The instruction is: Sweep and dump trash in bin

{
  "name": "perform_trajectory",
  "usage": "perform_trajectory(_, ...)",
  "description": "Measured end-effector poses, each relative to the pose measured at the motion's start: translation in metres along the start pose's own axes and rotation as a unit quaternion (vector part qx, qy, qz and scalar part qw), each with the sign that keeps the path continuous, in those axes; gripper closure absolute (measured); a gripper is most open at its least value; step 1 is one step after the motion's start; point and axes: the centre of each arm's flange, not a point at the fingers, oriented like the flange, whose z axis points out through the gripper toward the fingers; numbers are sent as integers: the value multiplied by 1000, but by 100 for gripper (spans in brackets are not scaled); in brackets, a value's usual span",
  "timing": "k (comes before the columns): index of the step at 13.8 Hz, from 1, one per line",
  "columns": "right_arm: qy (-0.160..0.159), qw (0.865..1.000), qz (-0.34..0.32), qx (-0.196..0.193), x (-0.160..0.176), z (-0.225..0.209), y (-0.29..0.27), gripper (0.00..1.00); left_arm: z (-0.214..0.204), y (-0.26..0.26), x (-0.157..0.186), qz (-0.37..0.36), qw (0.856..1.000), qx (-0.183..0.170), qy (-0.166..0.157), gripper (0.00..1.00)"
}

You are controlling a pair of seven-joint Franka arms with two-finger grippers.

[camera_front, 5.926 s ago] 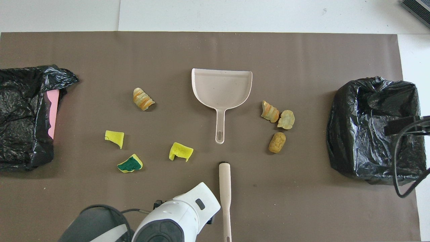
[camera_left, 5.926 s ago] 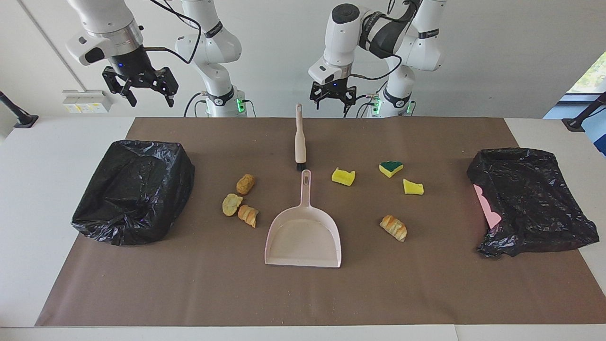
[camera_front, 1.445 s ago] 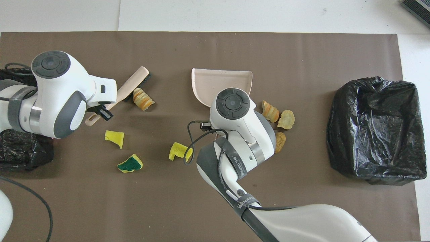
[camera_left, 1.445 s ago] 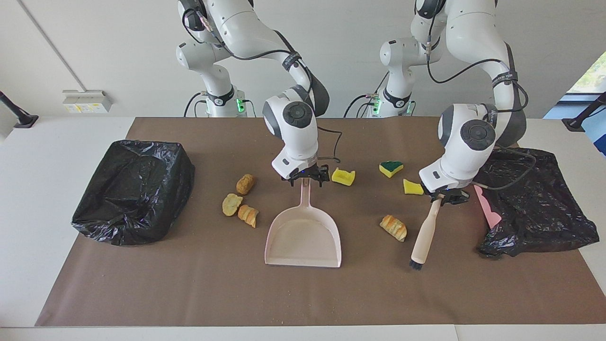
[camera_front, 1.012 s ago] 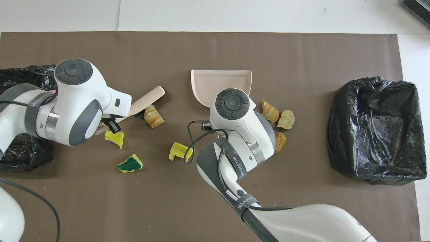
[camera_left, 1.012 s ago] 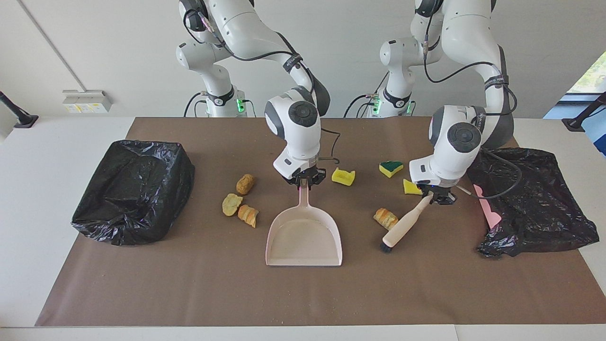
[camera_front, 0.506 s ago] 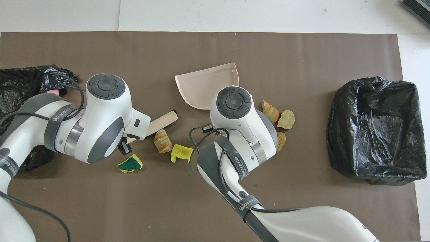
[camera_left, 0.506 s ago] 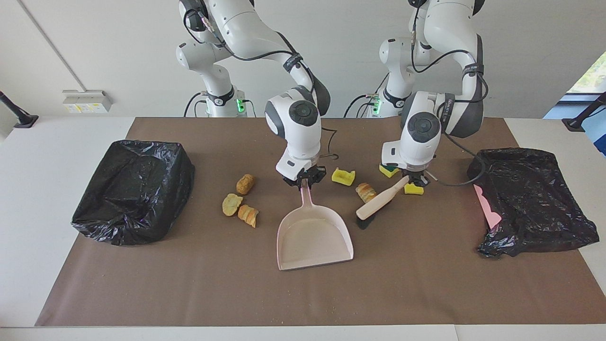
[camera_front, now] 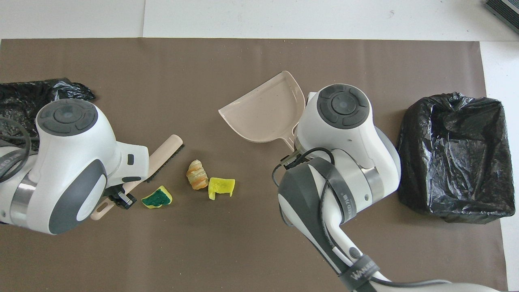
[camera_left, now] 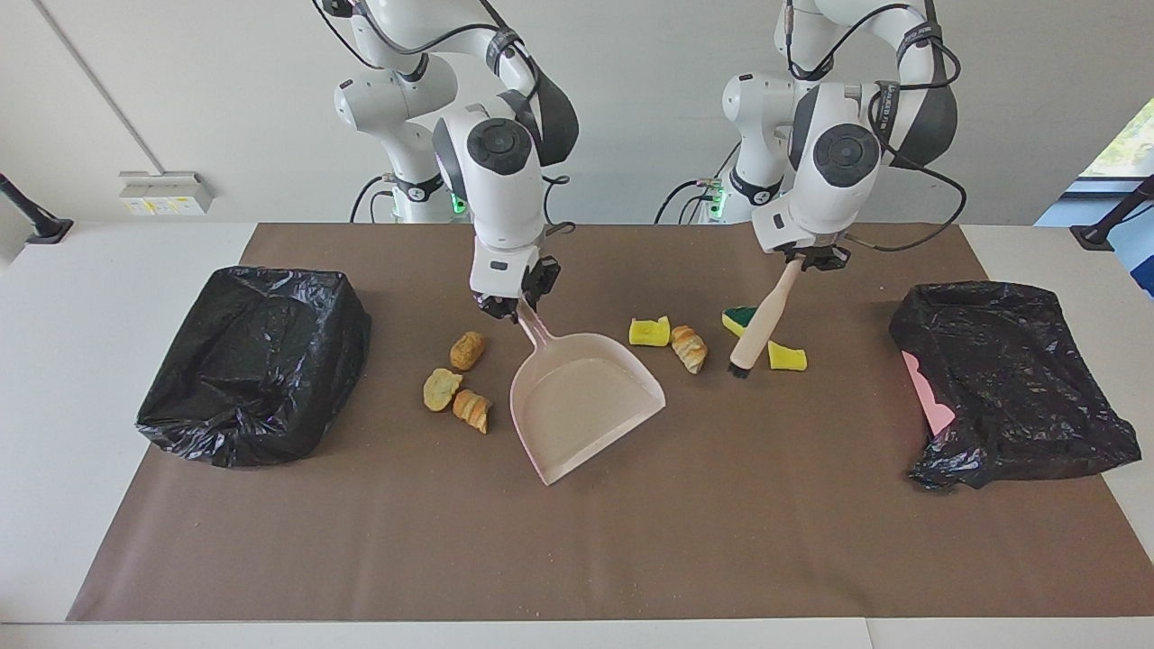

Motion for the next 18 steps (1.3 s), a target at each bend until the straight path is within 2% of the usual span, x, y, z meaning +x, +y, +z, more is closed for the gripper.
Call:
perform_trajectory(3,-20,995,-97,-27,-35,-3,-1,68,34,-41,-24,-97,995,-17,6,74)
perform_trajectory(6,-48,968,-246,-18,-60,20,2,68,59,-36,-39,-205,979,-12,11,74)
perform_trajectory(8,-57,953,-298,-10,-69,29,15,68,69,-21,-50,-261,965,-4,8,74)
perform_trajectory(10,-58,946,-320,-9,-71,38,14,68,80,1,-55,-306,952,-9,3,74)
perform_trajectory(12,-55,940,-337,-18,-68,51,-4,68,92,29,-52,-345,938,-34,1,74)
perform_trajectory(14,-65,940,-330,-55,-67,69,-30,68,98,52,-44,-366,929,-55,5,74)
perform_trajectory(16,-72,940,-325,-77,-69,79,-44,68,97,72,-35,-369,926,-73,20,74)
perform_trajectory(18,-68,938,-329,-85,-73,85,-44,68,95,91,-23,-356,930,-77,49,74)
